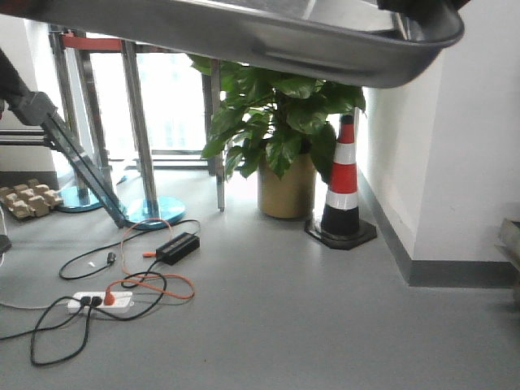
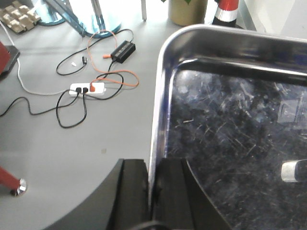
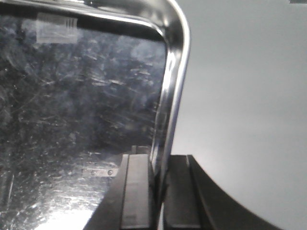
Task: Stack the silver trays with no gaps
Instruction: 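Keep carrying the tray while driving toward the other shelf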
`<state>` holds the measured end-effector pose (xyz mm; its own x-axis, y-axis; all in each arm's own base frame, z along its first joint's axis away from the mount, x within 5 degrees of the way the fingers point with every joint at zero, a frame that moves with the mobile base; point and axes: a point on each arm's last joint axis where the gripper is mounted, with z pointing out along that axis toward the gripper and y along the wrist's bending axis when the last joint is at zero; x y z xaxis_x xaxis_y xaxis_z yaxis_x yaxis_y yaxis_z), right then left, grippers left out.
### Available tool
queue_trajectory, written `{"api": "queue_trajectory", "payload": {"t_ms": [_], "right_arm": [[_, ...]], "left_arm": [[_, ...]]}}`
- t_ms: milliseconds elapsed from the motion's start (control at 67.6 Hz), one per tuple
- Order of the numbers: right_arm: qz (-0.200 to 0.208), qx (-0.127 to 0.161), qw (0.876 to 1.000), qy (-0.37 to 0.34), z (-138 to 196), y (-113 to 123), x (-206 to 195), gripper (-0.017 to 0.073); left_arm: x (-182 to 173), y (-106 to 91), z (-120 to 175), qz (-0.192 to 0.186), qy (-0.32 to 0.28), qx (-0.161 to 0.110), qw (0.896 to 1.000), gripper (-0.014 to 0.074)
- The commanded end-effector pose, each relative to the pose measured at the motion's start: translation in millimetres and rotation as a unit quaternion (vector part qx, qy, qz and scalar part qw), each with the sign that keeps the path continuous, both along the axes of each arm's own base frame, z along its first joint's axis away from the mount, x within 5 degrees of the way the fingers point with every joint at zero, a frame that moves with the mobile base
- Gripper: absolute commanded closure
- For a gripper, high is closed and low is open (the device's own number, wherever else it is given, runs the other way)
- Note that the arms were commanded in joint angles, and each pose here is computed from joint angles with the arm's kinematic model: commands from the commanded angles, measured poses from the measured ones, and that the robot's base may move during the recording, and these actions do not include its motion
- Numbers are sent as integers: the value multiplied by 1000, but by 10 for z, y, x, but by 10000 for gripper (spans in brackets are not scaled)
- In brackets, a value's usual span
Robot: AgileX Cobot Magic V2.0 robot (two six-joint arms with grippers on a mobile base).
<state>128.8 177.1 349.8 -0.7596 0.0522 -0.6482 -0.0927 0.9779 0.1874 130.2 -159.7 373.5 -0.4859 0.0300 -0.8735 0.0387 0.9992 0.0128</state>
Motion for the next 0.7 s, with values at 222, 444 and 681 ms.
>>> {"api": "queue_trajectory", "payload": {"t_ms": [222,444,681], "right_arm": [[74,84,993,-43,144,186,-16,574],[74,84,993,-43,145,188,-16,574],[88,103,989,-52,169,225,-18,574]], "left_arm": [[-3,-137,37,-55,-19,-30,998,610],[-3,-137,37,-55,-19,-30,998,610],[-3,-137,37,-55,-19,-30,998,610]]}}
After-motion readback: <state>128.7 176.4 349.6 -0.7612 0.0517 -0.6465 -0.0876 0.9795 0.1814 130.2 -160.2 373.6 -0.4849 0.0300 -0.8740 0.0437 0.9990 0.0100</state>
